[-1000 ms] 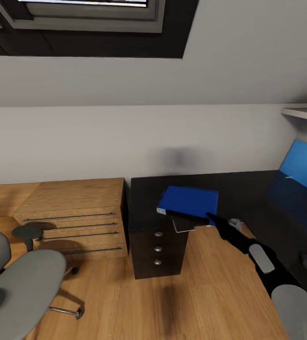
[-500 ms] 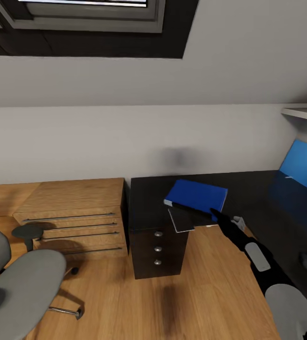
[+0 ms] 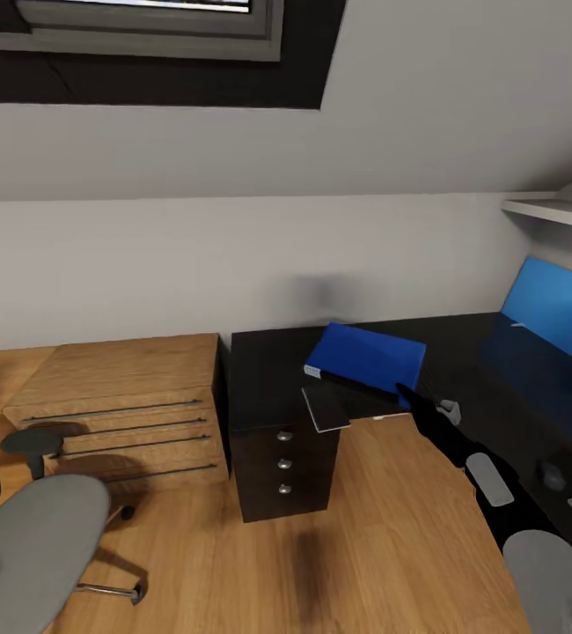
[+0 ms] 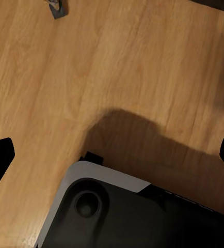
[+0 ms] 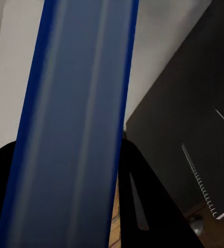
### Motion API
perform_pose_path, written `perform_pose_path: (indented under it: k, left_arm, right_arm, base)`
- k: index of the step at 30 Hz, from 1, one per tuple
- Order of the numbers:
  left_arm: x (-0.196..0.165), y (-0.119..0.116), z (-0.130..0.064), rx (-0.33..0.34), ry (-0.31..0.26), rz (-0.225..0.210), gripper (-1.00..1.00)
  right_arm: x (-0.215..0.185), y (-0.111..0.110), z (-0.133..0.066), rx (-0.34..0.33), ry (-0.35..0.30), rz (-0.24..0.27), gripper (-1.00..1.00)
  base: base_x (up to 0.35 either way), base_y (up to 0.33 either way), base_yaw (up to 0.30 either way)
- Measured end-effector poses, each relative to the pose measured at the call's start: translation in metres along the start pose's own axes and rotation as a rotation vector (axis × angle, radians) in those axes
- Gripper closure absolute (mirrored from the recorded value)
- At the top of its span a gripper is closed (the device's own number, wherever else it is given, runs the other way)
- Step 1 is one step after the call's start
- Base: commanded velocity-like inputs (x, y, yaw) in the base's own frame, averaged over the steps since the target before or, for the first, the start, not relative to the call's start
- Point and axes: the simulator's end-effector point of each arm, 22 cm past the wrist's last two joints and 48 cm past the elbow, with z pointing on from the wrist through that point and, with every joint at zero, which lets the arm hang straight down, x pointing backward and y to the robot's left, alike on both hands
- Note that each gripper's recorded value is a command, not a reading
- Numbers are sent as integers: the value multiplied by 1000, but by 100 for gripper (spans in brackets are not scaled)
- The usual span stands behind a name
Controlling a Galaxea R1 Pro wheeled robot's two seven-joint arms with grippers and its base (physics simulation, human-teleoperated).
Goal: In the bedroom, organize the workspace by keeping the computer under the desk, ensuring the monitor is on the desk, placing the keyboard on the desk next to the monitor, placing the mouse on the desk next to the keyboard, moving the folder from the swivel chair onto the desk next to the mouse, stacking the notebook on top of the folder with the pen on top of the notebook, and positioning the swivel chair next to the desk.
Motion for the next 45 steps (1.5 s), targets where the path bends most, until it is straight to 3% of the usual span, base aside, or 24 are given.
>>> perform_pose_path:
  k: [7, 19, 27, 32, 45]
  left_arm:
    - [0, 0, 0, 0, 0, 0, -100]
    - [0, 0, 0, 0, 0, -1, -100]
    - [-2, -2, 0, 4, -5, -1, -100]
    - [-3, -2, 0, 5, -7, -1, -100]
    - [-3, -3, 0, 5, -8, -1, -100]
  right_arm:
    - [1, -2, 0, 6, -2, 2, 100]
    - [0, -27, -6, 62, -42, 3, 100]
    - [-26, -36, -16, 93, -126, 34, 100]
    - [-42, -46, -21, 135, -192, 6, 100]
    - [-37, -38, -19, 99, -180, 13, 100]
  base:
    - [0, 0, -257]
    - [0, 0, -258]
    - [0, 0, -127]
    - [0, 0, -12]
    - [0, 0, -1]
